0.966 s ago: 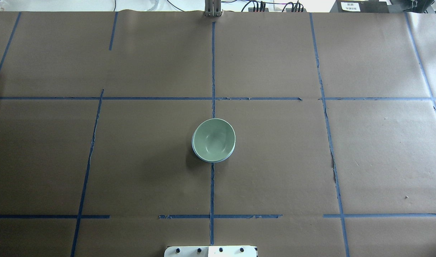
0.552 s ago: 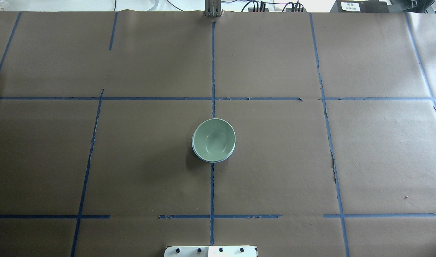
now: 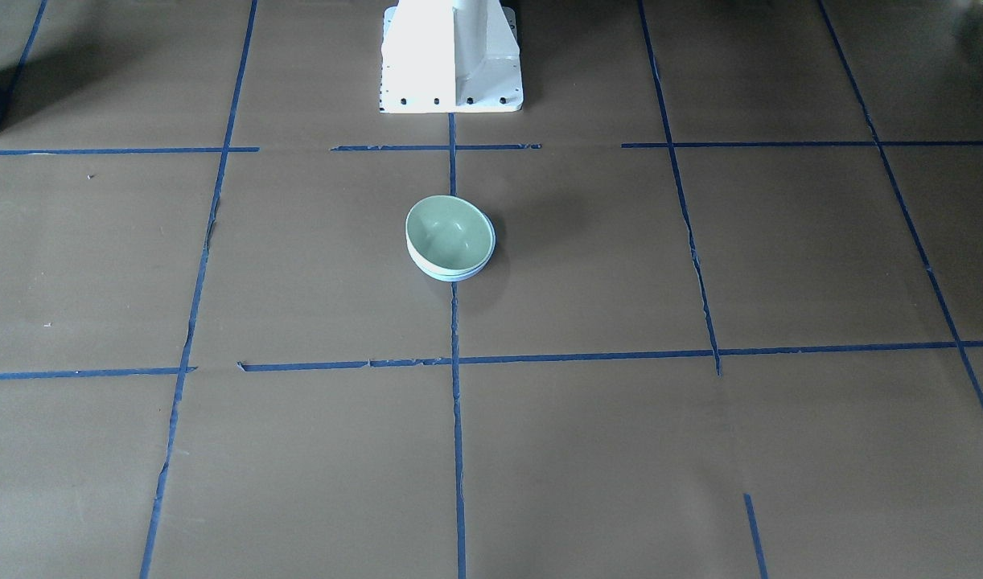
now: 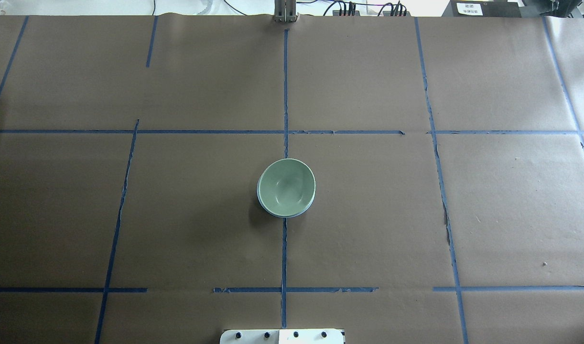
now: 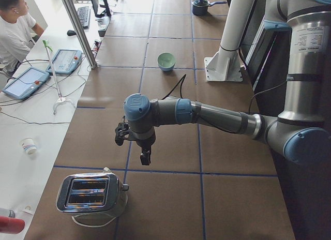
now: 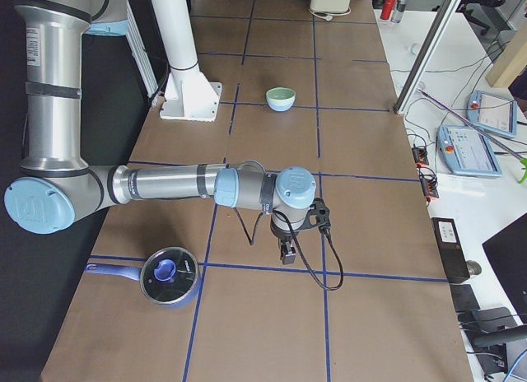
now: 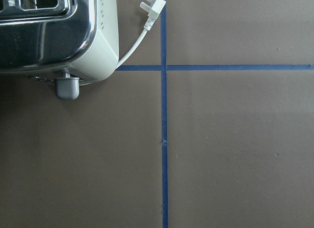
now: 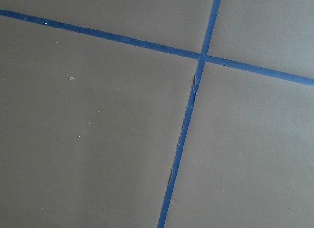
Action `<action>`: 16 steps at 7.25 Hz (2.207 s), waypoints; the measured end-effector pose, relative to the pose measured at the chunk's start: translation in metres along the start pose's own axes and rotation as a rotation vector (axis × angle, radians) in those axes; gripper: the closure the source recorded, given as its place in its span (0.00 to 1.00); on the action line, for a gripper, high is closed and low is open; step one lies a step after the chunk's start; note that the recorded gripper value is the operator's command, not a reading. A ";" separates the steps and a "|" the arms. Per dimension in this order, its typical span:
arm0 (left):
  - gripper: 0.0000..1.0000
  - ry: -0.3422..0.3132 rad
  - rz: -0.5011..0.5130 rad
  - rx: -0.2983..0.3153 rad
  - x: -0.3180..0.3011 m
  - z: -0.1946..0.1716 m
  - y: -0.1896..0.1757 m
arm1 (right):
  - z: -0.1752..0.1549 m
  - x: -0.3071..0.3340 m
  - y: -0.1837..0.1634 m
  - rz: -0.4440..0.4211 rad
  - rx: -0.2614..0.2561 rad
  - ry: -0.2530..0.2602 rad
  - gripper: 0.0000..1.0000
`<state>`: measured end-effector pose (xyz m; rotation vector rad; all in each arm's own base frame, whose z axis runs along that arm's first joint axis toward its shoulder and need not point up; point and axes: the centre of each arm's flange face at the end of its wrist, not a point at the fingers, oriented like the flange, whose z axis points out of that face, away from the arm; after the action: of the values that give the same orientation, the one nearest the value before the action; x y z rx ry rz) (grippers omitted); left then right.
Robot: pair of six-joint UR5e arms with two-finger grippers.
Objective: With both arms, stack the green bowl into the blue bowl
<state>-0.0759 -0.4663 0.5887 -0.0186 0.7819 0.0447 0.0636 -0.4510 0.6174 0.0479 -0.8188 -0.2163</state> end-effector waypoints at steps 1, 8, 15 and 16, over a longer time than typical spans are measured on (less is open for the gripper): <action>0.00 -0.002 0.022 -0.003 0.004 0.010 -0.002 | 0.002 -0.006 -0.004 0.043 -0.003 -0.005 0.00; 0.00 0.000 0.105 0.044 0.004 0.026 0.002 | 0.005 -0.049 -0.020 0.080 0.010 -0.008 0.00; 0.00 -0.006 0.190 0.127 0.021 0.009 -0.014 | 0.005 -0.058 -0.023 0.064 0.012 -0.018 0.00; 0.00 -0.006 0.191 0.127 0.021 0.009 -0.014 | 0.005 -0.059 -0.024 0.062 0.011 -0.019 0.00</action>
<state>-0.0534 -0.4793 0.5802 0.1762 0.7778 0.1761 0.0171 -0.4615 0.5758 0.0305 -0.8392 -0.1542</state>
